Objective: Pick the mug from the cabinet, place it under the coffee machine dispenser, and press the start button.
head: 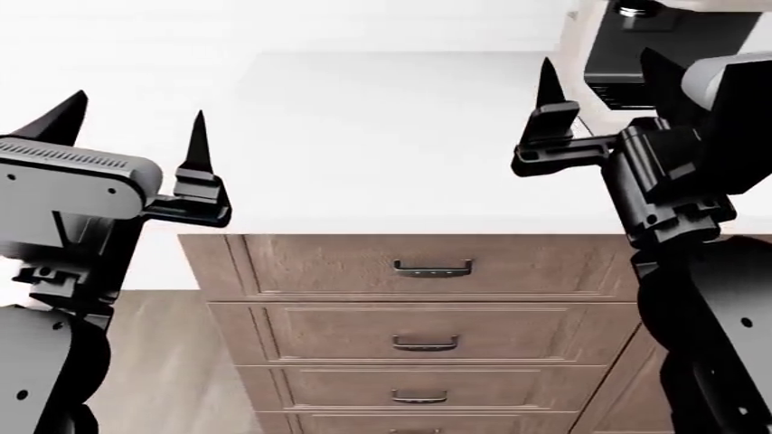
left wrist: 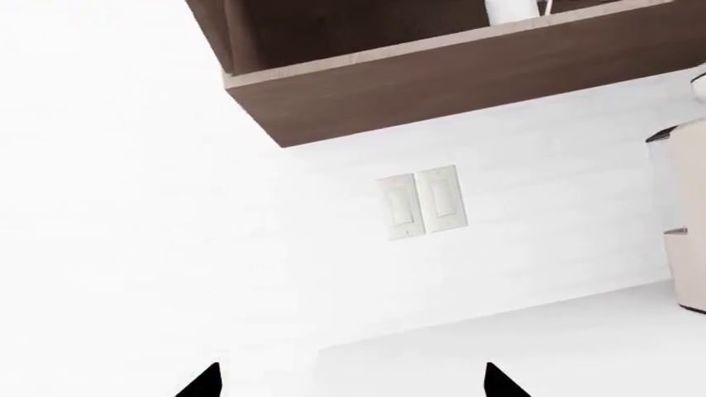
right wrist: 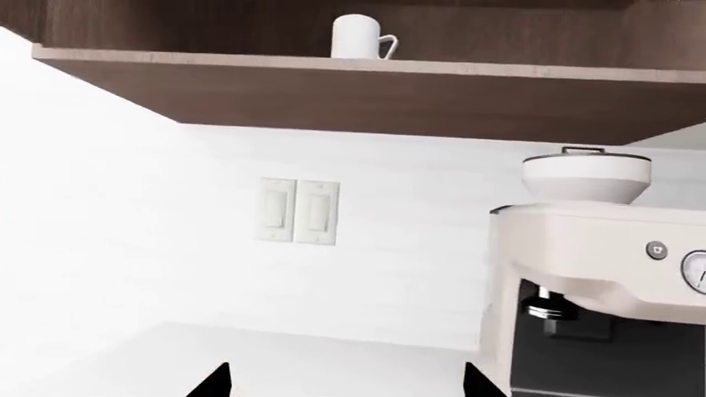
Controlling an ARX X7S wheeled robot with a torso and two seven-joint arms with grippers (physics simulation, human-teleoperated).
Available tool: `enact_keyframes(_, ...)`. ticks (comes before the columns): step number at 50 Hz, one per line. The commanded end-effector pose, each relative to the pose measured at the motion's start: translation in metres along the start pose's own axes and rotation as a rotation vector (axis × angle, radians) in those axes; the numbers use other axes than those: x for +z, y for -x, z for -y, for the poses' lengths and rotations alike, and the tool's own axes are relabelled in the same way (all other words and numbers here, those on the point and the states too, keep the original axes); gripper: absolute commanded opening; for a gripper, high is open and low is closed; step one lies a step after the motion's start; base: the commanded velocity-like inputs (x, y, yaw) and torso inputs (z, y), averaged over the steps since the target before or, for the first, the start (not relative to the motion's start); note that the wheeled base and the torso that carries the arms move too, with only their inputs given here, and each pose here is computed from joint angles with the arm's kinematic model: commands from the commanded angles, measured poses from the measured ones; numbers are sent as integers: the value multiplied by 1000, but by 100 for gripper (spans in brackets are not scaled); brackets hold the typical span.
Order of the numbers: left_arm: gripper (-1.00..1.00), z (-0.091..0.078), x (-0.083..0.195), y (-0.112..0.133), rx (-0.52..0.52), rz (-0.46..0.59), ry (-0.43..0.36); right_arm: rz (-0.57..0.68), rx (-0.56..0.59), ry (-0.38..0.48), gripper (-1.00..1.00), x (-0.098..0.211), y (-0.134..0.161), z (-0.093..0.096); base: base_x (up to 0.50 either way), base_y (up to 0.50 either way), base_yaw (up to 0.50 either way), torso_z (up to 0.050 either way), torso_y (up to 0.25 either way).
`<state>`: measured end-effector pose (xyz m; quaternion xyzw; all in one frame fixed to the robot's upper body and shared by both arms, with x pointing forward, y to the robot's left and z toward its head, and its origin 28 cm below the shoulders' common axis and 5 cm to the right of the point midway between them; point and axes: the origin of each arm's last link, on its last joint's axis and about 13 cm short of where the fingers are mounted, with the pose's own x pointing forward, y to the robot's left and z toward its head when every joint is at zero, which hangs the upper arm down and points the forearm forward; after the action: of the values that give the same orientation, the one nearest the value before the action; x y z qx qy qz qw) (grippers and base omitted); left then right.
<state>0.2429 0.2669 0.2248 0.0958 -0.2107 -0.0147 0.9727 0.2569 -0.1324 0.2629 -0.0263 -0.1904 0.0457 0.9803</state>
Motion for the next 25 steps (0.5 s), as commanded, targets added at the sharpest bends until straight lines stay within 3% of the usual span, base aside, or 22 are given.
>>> enact_keyframes(1,100,0,0,0,14,22,-4,2,2,-6,100,2,-1,-1,0,500,0,0,0)
enact_keyframes(17,100,-1,-2,4,16,65,-12,16,-13,9,100,3,-2,-3,0,488,0,0,0)
enact_keyframes(25,100,-1,-3,7,0,115,-31,30,-64,70,100,17,-15,-1,0,0,0,35,43)
